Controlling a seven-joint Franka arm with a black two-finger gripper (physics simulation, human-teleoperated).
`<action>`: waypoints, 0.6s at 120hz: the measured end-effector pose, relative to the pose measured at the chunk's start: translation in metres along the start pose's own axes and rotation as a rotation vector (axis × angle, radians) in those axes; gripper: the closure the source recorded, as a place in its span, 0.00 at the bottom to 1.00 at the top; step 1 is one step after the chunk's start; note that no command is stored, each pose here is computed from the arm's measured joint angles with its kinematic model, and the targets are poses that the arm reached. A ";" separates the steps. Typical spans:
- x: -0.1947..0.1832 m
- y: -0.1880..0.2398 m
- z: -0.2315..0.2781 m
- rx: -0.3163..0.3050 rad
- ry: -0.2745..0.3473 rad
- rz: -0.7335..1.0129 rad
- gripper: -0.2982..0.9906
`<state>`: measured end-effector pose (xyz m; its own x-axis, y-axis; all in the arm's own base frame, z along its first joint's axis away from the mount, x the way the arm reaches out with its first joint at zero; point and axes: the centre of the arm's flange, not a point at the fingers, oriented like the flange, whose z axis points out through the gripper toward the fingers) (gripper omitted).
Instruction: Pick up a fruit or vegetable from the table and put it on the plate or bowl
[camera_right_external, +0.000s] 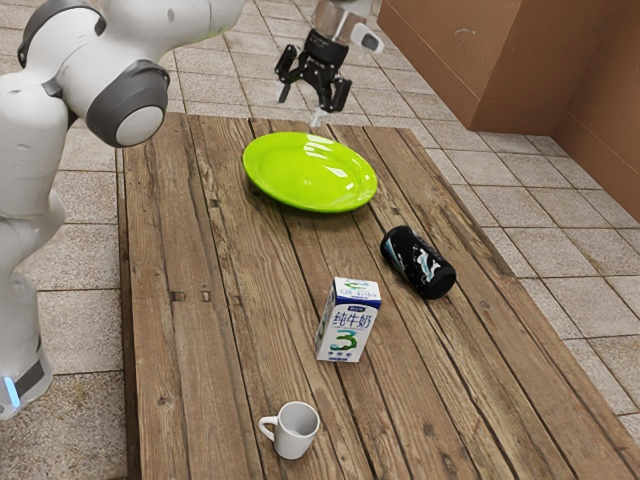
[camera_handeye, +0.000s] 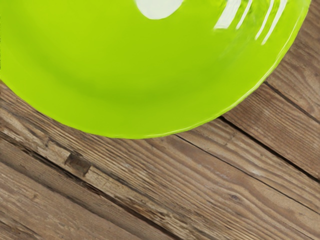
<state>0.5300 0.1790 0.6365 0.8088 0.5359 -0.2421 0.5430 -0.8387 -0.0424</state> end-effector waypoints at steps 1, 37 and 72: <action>0.001 0.000 0.000 -0.001 0.005 -0.001 0.23; 0.010 0.002 -0.008 -0.011 0.093 -0.017 0.23; 0.003 -0.001 -0.027 -0.023 0.146 -0.021 0.23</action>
<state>0.5381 0.1841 0.6620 0.8205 0.5632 -0.0975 0.5639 -0.8255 -0.0232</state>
